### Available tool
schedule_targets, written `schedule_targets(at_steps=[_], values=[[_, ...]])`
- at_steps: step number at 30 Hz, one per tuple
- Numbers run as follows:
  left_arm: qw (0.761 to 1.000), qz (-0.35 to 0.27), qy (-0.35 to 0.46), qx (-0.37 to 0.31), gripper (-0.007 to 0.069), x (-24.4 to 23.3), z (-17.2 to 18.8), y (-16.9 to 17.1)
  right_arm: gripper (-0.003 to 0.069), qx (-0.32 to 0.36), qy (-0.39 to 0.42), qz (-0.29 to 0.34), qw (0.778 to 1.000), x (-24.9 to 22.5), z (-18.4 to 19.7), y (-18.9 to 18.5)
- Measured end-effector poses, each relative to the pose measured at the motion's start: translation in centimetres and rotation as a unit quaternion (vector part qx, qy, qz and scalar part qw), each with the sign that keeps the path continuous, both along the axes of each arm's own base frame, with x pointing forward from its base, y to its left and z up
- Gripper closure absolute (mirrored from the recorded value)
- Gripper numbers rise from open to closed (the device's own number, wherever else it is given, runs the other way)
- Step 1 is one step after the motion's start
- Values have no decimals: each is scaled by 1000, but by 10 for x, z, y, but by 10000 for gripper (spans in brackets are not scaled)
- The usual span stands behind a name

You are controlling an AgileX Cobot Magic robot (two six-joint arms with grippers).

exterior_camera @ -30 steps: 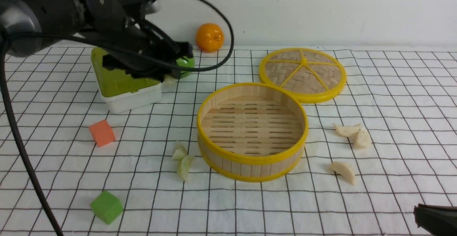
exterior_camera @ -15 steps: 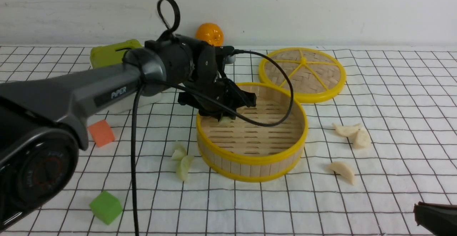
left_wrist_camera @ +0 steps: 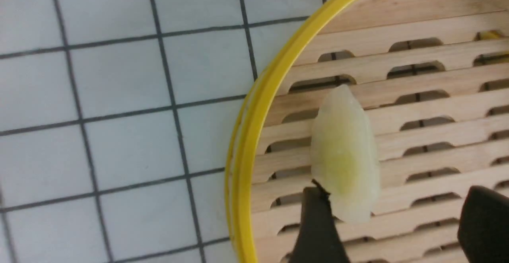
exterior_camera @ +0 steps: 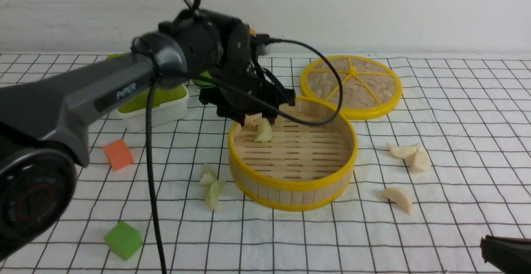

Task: Put the dumplings into the steamer on the table with the white tablecloth.
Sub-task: 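Place the dumpling into the bamboo steamer basket with the left gripper, then reach for and grasp a dumpling on the table with the left gripper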

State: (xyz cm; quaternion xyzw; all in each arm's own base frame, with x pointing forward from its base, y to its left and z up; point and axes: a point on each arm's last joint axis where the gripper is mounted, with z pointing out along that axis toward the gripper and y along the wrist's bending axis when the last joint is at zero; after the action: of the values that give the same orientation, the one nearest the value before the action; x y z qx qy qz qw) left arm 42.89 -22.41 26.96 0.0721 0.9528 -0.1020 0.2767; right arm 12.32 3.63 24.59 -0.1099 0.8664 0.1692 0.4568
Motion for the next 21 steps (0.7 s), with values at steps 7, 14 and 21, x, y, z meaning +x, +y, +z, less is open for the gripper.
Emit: schedule_targets(at_steps=[7, 14, 21], values=[[995, 26, -37, 84, 248, -38, 90, 47, 651, 2, 1, 0, 1000, 0, 0, 0], [992, 40, 84, 88, 319, -42, 35, 71, 648, 14, 1, -3, 1000, 0, 1, 1], [992, 49, 98, 60, 323, -41, -29, 67, 643, 16, 2, -1, 1000, 0, 1, 1]])
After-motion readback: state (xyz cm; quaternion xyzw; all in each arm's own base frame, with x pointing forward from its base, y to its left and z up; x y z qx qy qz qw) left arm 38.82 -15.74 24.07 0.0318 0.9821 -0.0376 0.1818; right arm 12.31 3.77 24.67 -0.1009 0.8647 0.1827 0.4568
